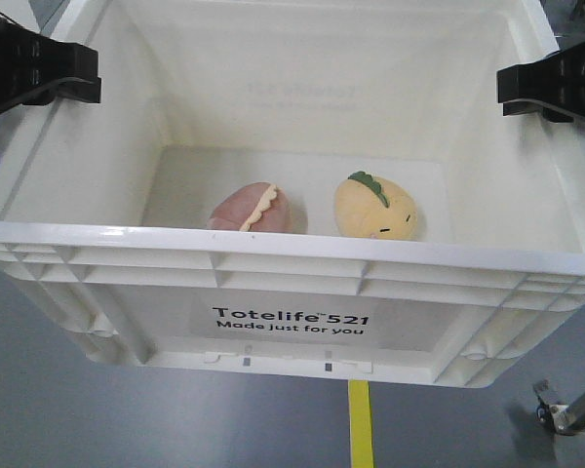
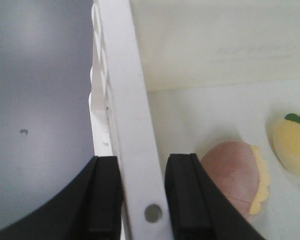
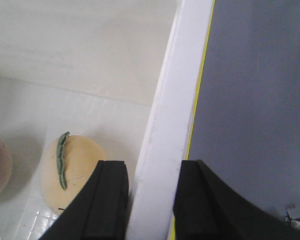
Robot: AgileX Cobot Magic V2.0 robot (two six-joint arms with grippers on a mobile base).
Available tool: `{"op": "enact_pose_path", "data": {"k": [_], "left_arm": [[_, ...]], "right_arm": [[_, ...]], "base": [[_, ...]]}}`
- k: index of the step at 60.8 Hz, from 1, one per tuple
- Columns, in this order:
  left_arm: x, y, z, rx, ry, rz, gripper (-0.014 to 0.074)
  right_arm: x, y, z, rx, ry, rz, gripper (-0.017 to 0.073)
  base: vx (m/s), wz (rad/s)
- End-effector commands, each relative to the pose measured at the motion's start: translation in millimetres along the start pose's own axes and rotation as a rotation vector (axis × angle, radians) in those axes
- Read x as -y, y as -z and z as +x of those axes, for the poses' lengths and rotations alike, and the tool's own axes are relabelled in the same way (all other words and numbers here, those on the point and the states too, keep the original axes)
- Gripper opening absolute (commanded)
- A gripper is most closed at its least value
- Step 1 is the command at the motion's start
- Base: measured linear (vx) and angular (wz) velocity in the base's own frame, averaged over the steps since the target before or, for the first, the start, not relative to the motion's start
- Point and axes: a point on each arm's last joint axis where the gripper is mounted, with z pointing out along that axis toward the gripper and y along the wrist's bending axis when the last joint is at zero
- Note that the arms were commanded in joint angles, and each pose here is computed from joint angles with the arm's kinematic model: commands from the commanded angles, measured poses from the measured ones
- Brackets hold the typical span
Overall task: Place moving items into box and shelve
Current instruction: 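Keep carrying the crate with both grippers as the base turns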
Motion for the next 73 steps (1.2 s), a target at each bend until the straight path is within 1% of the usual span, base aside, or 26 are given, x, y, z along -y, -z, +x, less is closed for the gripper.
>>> {"op": "enact_pose_path", "data": {"k": [1, 39, 73], "left_arm": [[8.8, 30.2, -20.2, 0.22, -0.011, 0.045, -0.0006], [8.8, 30.2, -20.2, 0.22, -0.011, 0.045, -0.0006], [8.8, 30.2, -20.2, 0.22, -0.011, 0.045, -0.0006]], "right_arm": [[0.6, 21.9, -20.3, 0.201, 0.037, 0.006, -0.0005], [0.6, 21.9, -20.3, 0.201, 0.037, 0.006, -0.0005], [0.6, 21.9, -20.3, 0.201, 0.037, 0.006, -0.0005]], "base": [[0.45, -0.04], [0.45, -0.06], [0.41, -0.13]]}}
